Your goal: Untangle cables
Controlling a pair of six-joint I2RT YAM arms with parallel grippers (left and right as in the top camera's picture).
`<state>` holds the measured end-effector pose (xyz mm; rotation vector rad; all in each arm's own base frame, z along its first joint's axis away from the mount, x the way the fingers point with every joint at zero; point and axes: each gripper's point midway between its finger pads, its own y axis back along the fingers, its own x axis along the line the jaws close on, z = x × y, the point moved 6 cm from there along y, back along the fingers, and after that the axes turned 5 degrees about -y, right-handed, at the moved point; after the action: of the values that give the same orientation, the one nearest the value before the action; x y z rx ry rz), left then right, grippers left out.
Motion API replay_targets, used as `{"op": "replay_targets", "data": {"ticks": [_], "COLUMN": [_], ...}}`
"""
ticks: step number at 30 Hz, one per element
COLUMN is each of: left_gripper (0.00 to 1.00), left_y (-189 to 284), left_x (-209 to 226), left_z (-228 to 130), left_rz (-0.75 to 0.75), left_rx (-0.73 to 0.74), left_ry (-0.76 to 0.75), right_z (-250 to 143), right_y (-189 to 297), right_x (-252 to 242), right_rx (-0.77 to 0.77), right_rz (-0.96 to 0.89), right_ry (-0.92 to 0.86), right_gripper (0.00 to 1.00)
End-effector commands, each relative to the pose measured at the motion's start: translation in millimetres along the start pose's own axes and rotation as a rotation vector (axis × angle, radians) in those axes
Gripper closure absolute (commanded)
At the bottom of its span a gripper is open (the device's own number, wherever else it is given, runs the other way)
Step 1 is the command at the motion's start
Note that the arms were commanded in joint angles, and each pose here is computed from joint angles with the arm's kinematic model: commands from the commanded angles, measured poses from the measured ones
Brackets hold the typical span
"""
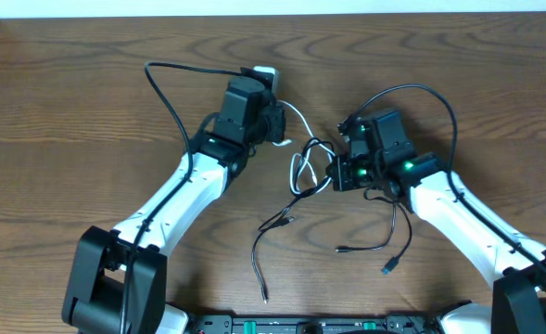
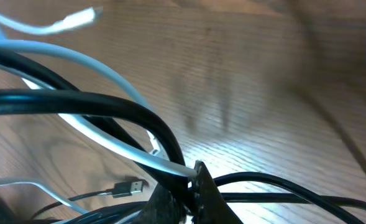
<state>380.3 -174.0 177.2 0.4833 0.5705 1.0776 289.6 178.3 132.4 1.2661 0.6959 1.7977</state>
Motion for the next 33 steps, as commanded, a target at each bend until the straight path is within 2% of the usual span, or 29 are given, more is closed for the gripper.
{"op": "replay_targets", "data": {"ticks": [1, 8, 10, 11, 12, 13, 17, 20, 21, 23, 27, 29, 33], "left_gripper": [0.85, 0.84, 0.72, 0.60, 0.52, 0.37, 0.22, 0.11, 0.09, 0.04, 0.01, 0.06, 0.07], "left_y": [-4, -17, -22, -24, -24, -22, -8, 5, 10, 23, 40, 44, 56], "left_x": [-4, -3, -1, 0, 2, 8, 23, 29, 30, 31, 28, 27, 24], "left_z": [2, -6, -10, -10, -9, -3, 15, 25, 29, 38, 44, 43, 44], "left_rz": [-0.049, -0.055, -0.052, -0.050, -0.046, -0.038, -0.015, -0.005, -0.001, 0.002, -0.001, -0.002, -0.006], "left_rx": [0.009, 0.028, 0.039, 0.038, 0.031, 0.011, -0.045, -0.083, -0.098, -0.130, -0.145, -0.140, -0.134], "left_ry": [0.016, 0.018, 0.019, 0.019, 0.021, 0.027, 0.047, 0.054, 0.056, 0.056, 0.083, 0.112, 0.127], "right_z": [-6, -18, -18, -18, -17, -16, -15, -15, -15, -15, -14, -13, -9], "right_y": [-9, -31, -34, -35, -35, -35, -35, -35, -35, -35, -35, -35, -34], "right_x": [6, 13, 13, 13, 13, 14, 14, 14, 15, 15, 15, 13, 13], "right_rx": [0.015, 0.072, 0.071, 0.070, 0.067, 0.063, 0.057, 0.056, 0.055, 0.054, 0.050, 0.039, 0.028], "right_rz": [-0.025, -0.027, -0.025, -0.024, -0.022, -0.020, -0.017, -0.016, -0.015, -0.014, -0.014, -0.030, -0.017], "right_ry": [-0.051, -0.078, -0.074, -0.073, -0.072, -0.070, -0.068, -0.067, -0.067, -0.066, -0.062, -0.061, -0.064], "right_gripper": [0.99, 0.99, 0.99, 0.98, 0.94, 0.86, 0.64, 0.52, 0.48, 0.46, 0.39, 0.36, 0.32]}}
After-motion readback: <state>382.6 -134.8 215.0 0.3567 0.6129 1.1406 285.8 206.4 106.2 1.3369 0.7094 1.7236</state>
